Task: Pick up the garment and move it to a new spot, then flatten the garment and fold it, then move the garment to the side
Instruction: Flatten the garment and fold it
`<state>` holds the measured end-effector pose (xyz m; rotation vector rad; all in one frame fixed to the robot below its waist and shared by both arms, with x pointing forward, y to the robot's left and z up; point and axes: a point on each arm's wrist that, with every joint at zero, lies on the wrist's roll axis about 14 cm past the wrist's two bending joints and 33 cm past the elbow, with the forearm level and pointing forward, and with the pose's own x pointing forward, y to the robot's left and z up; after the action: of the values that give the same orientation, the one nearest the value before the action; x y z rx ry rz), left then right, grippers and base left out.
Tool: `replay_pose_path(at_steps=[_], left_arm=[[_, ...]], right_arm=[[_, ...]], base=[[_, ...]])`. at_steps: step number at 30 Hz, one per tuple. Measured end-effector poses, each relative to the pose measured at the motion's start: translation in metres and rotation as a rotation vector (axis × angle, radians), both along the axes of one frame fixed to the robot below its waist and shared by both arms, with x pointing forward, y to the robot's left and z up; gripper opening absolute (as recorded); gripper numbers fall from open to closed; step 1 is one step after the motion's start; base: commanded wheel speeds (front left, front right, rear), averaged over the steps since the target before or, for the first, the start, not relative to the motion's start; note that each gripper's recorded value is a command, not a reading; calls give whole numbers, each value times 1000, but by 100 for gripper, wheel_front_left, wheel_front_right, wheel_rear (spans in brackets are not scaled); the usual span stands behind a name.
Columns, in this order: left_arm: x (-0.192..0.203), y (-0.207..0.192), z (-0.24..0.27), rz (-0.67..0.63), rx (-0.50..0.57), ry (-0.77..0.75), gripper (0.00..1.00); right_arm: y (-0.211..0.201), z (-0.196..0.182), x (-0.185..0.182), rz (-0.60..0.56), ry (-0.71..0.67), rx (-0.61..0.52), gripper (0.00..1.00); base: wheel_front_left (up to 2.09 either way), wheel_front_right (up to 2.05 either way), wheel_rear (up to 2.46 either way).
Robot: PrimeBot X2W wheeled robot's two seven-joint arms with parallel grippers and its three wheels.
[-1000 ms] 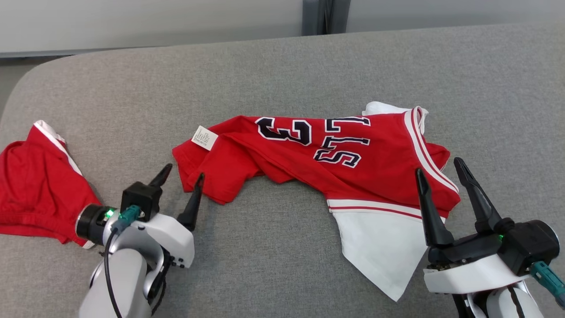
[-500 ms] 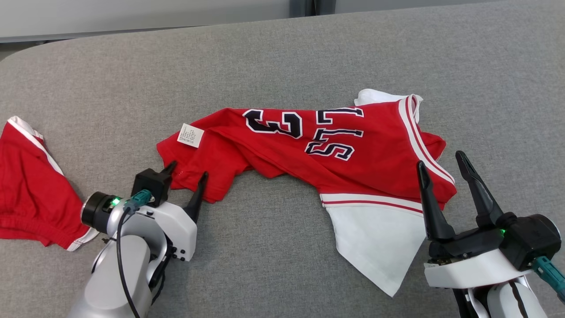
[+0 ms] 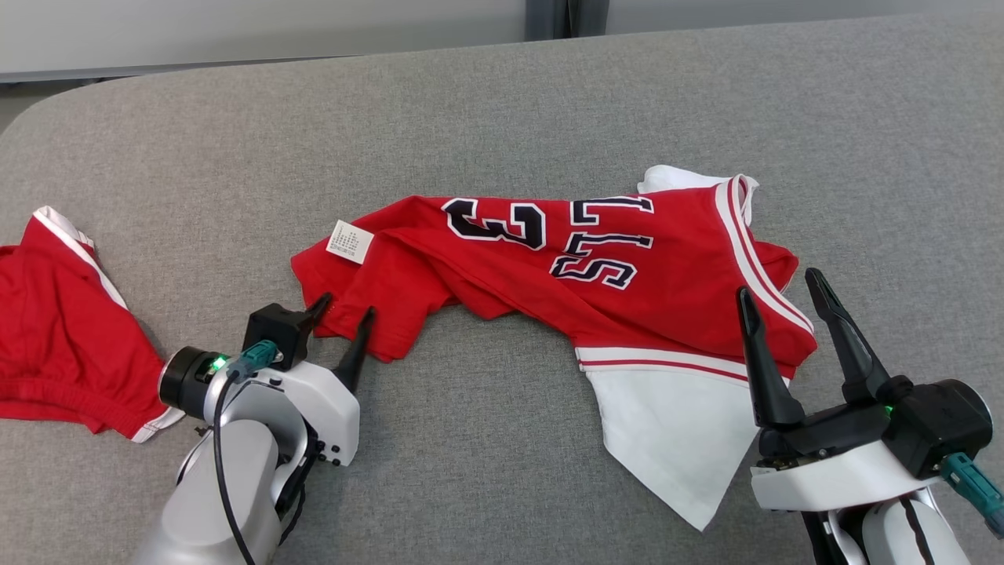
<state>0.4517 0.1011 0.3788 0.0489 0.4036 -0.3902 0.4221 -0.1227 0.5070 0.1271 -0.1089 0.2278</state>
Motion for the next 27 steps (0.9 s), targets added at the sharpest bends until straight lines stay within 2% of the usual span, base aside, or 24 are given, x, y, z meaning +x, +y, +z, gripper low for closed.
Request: replay_pose_path(at_steps=[1, 2, 4, 5, 7, 8, 9, 10, 18, 27], left_arm=[[0, 1, 0, 11, -11, 3, 62], [-1, 3, -1, 14, -9, 9, 39], [-2, 4, -3, 14, -3, 20, 17], [-2, 4, -4, 14, -1, 26, 20], [-3, 5, -7, 15, 3, 40, 19], [-2, 5, -8, 16, 6, 44, 16], [-2, 5, -8, 16, 7, 45, 3], [-2, 5, -8, 16, 7, 45, 0], [-2, 4, -2, 16, 3, 31, 0], [7, 11, 32, 68, -17, -102, 0]], right_arm=[[0, 0, 0, 0, 0, 0, 100], [0, 0, 0, 0, 1, -1, 100], [0, 0, -1, -1, 2, -1, 100], [0, 0, -1, -1, 2, -1, 100], [0, 0, -1, -1, 1, -1, 100], [0, 0, -1, 0, 1, -1, 100], [0, 0, -1, 0, 0, -1, 100], [0, 0, -1, 0, 0, -1, 100], [-1, 6, -4, -3, -12, -2, 100], [-2, 19, -11, -5, -44, -1, 100]], base=[[0, 0, 0], [0, 0, 0], [0, 0, 0], [0, 0, 0], [0, 0, 0], [0, 0, 0], [0, 0, 0], [0, 0, 0], [0, 0, 0], [0, 0, 0]])
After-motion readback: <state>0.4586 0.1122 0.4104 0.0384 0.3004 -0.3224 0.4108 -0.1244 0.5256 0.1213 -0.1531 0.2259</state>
